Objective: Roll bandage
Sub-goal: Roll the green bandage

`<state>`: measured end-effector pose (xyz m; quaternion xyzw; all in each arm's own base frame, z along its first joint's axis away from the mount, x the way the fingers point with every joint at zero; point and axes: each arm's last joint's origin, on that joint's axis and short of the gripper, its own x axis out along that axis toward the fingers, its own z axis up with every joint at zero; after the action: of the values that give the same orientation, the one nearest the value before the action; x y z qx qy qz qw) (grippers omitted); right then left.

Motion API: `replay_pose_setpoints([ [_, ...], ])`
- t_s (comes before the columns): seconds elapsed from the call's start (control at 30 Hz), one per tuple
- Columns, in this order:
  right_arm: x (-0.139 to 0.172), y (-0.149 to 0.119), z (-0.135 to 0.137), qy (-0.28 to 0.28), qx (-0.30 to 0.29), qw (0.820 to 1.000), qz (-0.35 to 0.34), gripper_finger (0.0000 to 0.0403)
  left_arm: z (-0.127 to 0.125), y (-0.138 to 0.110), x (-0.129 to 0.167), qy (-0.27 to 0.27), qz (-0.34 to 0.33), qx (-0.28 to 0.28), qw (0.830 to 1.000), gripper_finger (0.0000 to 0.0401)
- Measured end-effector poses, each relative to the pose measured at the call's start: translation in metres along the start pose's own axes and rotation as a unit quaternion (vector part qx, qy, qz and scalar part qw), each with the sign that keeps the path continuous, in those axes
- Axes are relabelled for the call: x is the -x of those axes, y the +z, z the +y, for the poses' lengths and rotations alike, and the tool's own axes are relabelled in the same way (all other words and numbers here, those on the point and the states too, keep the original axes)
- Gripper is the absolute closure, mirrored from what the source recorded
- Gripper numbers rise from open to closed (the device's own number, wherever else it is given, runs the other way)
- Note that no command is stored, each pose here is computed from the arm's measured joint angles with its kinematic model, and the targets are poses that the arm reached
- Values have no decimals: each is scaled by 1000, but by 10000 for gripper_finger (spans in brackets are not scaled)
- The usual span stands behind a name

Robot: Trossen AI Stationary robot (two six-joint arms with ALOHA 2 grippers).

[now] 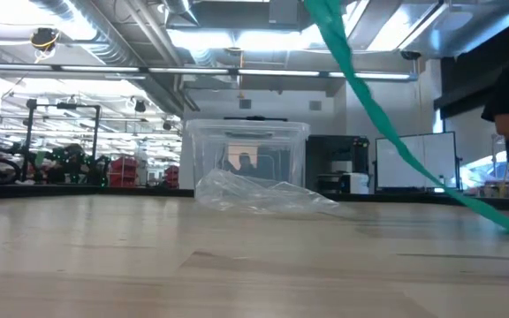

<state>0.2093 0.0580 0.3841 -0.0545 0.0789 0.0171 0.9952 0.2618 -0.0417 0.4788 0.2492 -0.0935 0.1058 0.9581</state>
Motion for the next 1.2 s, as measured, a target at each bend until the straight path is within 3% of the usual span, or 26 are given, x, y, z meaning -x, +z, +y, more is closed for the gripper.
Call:
replay_pose_setpoints([
  [0.13,6,11,-5,-46,23,999,3,191,4,12,4,-19,7,4,1000,401],
  [0.27,6,12,-6,-60,27,998,5,191,-4,5,1,-29,18,2,999,401],
  [0.6,-11,-1,4,7,-1,999,48,191,13,23,6,47,-60,4,997,401],
  [0.87,-30,-11,-3,-13,15,997,80,191,7,17,3,31,-38,-3,999,398],
  [1.07,-37,-12,-15,28,-16,998,58,191,5,16,0,29,-36,-1,999,398],
  [1.2,-50,-34,-13,45,-24,998,21,191,5,16,0,29,-36,1,999,398],
])
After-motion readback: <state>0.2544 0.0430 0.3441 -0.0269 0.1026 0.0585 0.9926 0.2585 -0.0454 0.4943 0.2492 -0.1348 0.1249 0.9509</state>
